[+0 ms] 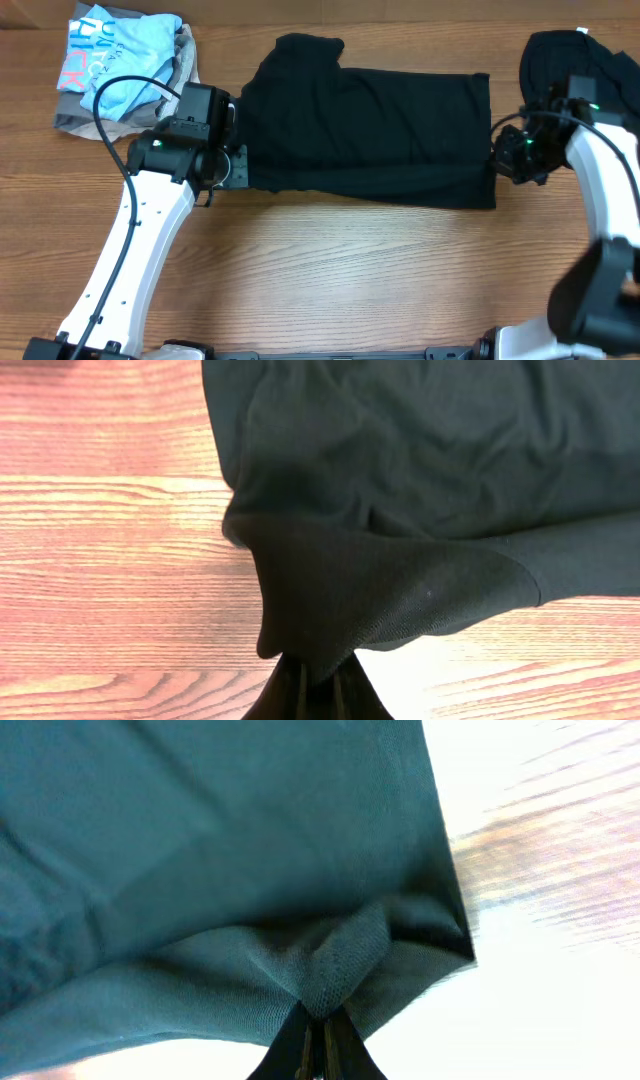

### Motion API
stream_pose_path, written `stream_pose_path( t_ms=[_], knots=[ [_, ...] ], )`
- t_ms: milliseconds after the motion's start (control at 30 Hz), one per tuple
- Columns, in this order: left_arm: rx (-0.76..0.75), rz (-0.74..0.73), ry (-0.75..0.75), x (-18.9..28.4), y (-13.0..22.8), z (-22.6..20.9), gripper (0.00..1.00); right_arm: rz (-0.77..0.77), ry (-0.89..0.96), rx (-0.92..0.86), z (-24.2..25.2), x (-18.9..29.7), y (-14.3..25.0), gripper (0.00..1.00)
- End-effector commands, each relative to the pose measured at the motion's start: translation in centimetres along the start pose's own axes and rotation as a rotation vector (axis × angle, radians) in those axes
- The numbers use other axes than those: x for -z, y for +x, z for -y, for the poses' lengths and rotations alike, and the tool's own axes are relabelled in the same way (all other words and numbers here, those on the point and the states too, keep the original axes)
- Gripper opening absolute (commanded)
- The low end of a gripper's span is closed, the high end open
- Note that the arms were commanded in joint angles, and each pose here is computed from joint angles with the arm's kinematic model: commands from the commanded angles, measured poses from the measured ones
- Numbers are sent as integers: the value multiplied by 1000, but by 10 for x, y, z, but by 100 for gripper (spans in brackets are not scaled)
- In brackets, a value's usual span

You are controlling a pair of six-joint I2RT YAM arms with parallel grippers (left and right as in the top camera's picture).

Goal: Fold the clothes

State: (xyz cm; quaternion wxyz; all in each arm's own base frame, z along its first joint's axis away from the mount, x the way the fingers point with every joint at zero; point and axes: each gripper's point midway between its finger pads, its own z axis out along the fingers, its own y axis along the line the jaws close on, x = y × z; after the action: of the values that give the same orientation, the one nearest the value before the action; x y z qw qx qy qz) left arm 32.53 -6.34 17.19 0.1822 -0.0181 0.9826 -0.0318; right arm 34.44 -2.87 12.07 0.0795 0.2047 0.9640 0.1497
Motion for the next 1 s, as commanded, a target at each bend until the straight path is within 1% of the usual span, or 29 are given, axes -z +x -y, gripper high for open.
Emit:
stream_pose_path(
  t_ms=[0,233,367,567,767,967],
  knots=[
    [23,54,-6,17,-11,-3,4,93,9,38,-7,43,11,4],
    [19,28,-12,20,-3,-5,4,148,33,15,-7,82,37,4],
    [20,44,-8,34,3,-6,4,158,35,6,-8,97,53,4],
    [20,61,-5,56,15,-10,4,143,101,-14,5,109,76,4],
    [21,59,-18,66,25,-14,4,122,152,-24,14,112,86,4],
    [25,91,-26,63,14,-14,4,152,152,-17,13,111,76,4]
  ],
)
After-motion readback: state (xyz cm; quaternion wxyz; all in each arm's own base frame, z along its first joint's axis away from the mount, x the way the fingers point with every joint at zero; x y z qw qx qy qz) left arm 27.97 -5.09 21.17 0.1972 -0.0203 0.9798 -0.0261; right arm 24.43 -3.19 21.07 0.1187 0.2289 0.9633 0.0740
